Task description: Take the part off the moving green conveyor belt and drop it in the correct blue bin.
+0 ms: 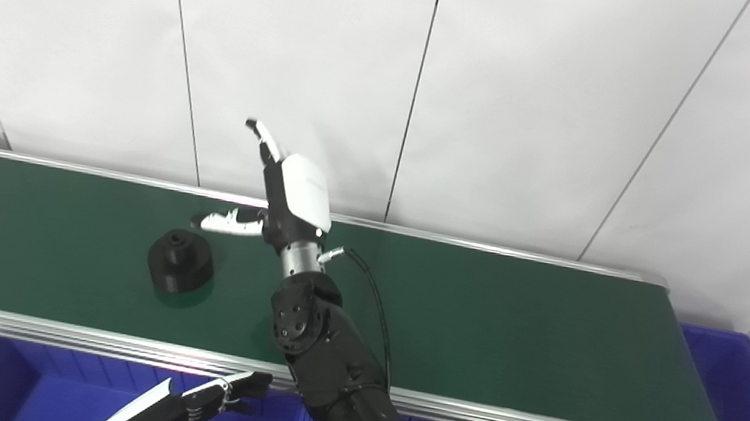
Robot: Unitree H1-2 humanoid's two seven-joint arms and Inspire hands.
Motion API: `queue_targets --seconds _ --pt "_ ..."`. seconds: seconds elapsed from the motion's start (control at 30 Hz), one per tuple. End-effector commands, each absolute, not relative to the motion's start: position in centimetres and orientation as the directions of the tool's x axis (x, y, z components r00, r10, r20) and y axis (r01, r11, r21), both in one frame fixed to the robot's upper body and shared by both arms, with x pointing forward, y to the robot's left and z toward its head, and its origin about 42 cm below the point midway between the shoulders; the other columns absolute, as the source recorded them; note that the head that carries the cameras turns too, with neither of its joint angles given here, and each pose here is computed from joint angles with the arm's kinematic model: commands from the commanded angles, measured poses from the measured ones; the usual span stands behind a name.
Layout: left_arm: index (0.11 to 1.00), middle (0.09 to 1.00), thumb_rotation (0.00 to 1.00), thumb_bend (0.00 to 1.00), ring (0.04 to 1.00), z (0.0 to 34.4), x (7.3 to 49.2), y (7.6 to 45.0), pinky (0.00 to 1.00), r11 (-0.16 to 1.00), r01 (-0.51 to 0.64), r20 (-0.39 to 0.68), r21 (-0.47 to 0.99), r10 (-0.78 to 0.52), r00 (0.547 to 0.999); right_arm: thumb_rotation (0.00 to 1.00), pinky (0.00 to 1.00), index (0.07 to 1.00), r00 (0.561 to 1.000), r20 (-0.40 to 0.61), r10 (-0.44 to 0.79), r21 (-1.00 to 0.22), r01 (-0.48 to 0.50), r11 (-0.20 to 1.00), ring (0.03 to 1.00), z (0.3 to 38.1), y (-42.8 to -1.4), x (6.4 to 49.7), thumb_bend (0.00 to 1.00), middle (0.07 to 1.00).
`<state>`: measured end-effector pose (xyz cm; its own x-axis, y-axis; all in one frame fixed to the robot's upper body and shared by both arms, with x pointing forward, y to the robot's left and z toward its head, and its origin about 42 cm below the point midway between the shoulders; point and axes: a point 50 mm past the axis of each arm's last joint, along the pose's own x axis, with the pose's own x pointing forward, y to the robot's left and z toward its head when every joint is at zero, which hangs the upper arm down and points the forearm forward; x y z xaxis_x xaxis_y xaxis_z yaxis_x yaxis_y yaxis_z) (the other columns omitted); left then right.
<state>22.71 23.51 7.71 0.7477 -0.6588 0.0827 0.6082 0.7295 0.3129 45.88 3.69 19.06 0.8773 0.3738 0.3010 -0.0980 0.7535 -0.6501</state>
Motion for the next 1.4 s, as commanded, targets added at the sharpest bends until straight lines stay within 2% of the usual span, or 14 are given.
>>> queue_targets --seconds 0.0,0.23,0.6,0.93,1.23,1.37 --pt "0.913 0.931 0.60 0.50 0.911 9.0 22.9 23.4 0.85 0.730 0.592 0.151 0.342 -0.664 0.732 0.27 0.77 0.935 0.829 0.379 0.412 -0.660 -0.070 0.748 0.886 21.4 5.0 46.3 0.97 0.915" --pt "0.908 0.927 0.60 0.50 0.908 9.1 22.8 23.5 0.85 0.734 0.588 0.157 0.338 -0.660 0.734 0.24 0.79 0.943 0.862 0.270 0.430 -0.729 -0.108 0.676 0.895 17.6 4.0 46.2 0.98 0.916" --pt "0.907 0.926 0.59 0.50 0.907 9.6 22.6 24.0 0.84 0.749 0.574 0.177 0.330 -0.647 0.742 0.24 0.81 0.911 0.877 0.132 0.463 -0.833 -0.155 0.531 0.871 13.4 3.2 45.2 0.98 0.887" --pt "0.901 0.919 0.61 0.52 0.900 10.3 21.6 24.8 0.84 0.752 0.562 0.182 0.345 -0.641 0.746 0.25 0.80 0.903 0.903 0.059 0.425 -0.875 -0.158 0.458 0.864 12.0 2.7 44.9 1.00 0.877" --pt "0.895 0.910 0.61 0.53 0.892 10.5 20.3 25.3 0.83 0.767 0.549 0.186 0.334 -0.624 0.759 0.26 0.79 0.904 0.901 0.051 0.431 -0.878 -0.165 0.449 0.861 12.3 2.9 45.1 0.95 0.879" --pt "0.891 0.911 0.60 0.52 0.891 10.7 19.4 25.4 0.83 0.773 0.543 0.191 0.327 -0.617 0.763 0.23 0.79 0.907 0.908 0.043 0.418 -0.876 -0.166 0.452 0.866 12.6 2.7 45.5 0.95 0.886"
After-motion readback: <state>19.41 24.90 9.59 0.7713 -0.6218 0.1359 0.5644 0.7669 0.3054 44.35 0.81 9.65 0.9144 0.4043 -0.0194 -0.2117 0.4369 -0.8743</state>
